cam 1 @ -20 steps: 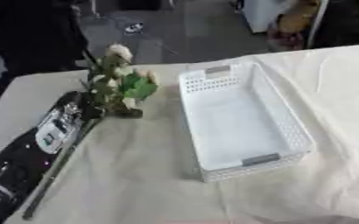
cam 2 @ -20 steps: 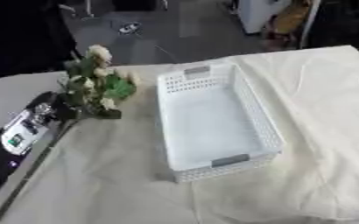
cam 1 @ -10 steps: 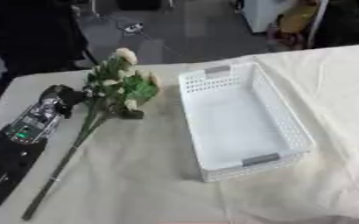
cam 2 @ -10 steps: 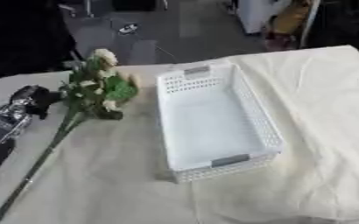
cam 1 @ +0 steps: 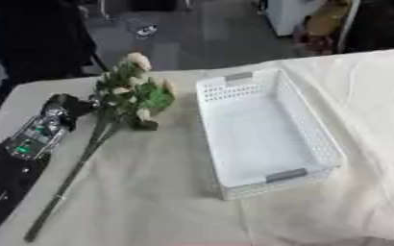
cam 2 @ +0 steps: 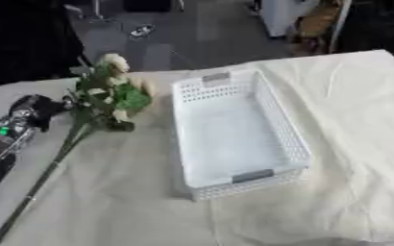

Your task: Pick up objects on the table and place them in the box.

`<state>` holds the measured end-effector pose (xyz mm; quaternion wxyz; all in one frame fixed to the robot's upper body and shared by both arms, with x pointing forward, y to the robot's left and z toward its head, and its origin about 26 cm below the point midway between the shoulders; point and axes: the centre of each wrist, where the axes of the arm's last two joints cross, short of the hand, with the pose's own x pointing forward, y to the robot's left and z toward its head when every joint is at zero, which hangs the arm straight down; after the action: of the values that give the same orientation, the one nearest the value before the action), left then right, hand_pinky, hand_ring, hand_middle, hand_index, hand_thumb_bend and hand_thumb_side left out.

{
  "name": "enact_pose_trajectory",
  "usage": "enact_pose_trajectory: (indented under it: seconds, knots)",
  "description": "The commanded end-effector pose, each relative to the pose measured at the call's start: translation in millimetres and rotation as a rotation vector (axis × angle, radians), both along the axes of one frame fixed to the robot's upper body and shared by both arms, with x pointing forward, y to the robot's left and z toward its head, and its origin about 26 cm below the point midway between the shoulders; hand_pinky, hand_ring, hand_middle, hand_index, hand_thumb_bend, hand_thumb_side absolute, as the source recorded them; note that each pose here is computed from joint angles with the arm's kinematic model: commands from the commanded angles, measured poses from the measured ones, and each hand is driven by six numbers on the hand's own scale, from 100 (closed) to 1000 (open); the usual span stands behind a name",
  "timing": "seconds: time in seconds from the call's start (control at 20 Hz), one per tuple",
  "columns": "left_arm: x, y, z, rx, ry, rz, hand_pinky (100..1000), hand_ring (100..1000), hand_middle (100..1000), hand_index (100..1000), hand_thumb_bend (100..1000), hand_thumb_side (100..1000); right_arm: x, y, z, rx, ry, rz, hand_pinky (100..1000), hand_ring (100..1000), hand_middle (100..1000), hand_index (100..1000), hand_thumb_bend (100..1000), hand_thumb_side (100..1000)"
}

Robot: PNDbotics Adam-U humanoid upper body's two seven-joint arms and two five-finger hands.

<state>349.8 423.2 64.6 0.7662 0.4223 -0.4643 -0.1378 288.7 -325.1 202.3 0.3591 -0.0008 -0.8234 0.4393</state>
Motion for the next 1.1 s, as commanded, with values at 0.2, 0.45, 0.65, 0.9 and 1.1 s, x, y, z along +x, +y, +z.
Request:
enact_pose_trajectory:
  seconds: [0.2, 0.45, 0.65, 0.9, 1.1]
  knots:
    - [5.8, -10.1, 57.1, 0.527, 0.115, -0.243, 794, 804, 829, 909, 815, 820, -2.1, -0.9, 8.4, -0.021, -0.025, -0.001, 707, 770, 838, 942, 100, 472]
    - [6.1, -19.5, 77.9, 0.594, 0.127, -0.272, 827, 881, 895, 921, 819, 838, -2.2, -1.1, 8.0, -0.021, -0.024, -0.003, 707, 771, 838, 943, 100, 469]
    - [8.3, -25.8, 82.0, 0.591, 0.109, -0.249, 810, 882, 904, 924, 787, 821, -2.3, -1.0, 7.8, -0.021, -0.023, -0.001, 707, 771, 838, 943, 100, 471]
    - [18.2, -42.0, 70.6, 0.518, 0.085, -0.192, 781, 866, 897, 934, 746, 852, -2.3, -0.8, 7.3, -0.021, -0.021, 0.001, 707, 771, 838, 942, 100, 470]
    - [25.8, -57.8, 53.3, 0.445, 0.086, -0.203, 784, 864, 891, 933, 738, 874, -2.1, -0.3, 7.4, -0.020, -0.021, 0.003, 707, 771, 839, 943, 100, 470]
